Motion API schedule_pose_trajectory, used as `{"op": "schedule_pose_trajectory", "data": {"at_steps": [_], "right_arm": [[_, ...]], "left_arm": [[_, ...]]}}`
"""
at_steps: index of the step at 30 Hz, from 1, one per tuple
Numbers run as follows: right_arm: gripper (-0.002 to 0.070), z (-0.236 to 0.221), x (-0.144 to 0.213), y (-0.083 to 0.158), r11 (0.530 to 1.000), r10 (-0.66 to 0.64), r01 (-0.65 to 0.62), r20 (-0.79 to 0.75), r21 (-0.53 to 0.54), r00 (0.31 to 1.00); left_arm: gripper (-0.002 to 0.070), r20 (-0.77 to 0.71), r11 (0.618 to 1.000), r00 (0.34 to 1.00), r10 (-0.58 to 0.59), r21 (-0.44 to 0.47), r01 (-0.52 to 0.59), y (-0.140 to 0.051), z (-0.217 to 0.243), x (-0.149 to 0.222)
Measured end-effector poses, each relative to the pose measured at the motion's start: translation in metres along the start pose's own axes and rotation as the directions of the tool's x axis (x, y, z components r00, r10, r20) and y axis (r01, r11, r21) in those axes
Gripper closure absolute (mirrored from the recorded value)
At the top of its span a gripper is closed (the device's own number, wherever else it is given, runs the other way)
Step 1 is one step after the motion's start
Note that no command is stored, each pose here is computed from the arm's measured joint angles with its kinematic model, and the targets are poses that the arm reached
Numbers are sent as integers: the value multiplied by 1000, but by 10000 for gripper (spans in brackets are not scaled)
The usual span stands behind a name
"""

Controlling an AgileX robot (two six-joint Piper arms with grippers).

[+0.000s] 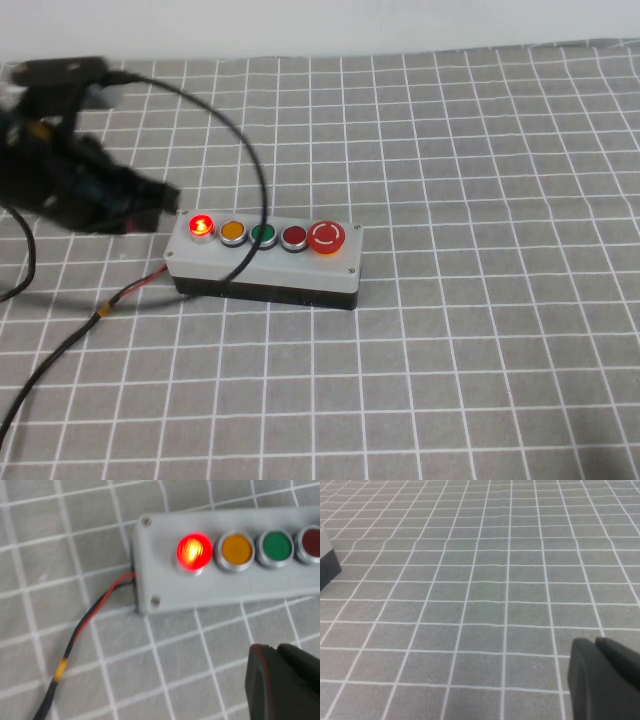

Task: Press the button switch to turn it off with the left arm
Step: Press the button to turn off

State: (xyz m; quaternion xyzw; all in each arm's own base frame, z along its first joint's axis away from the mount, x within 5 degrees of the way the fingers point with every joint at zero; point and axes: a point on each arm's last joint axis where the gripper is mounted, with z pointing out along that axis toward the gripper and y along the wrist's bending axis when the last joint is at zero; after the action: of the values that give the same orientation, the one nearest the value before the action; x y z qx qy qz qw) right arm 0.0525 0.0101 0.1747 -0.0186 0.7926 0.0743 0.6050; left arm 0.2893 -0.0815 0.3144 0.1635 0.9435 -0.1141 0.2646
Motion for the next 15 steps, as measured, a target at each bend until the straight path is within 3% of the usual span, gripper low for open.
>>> {"op": "schedule_pose_trajectory", "data": {"at_steps": [7, 15], "right_arm": [[694, 0, 0, 0, 1000, 0, 0, 0, 0, 1000], [694, 0, 0, 0, 1000, 0, 0, 0, 0, 1000]], "left_arm": [[678, -78, 998, 997, 22, 59, -17, 6, 42, -35], [678, -167, 997, 986, 20, 82, -6, 13, 78, -45]]}}
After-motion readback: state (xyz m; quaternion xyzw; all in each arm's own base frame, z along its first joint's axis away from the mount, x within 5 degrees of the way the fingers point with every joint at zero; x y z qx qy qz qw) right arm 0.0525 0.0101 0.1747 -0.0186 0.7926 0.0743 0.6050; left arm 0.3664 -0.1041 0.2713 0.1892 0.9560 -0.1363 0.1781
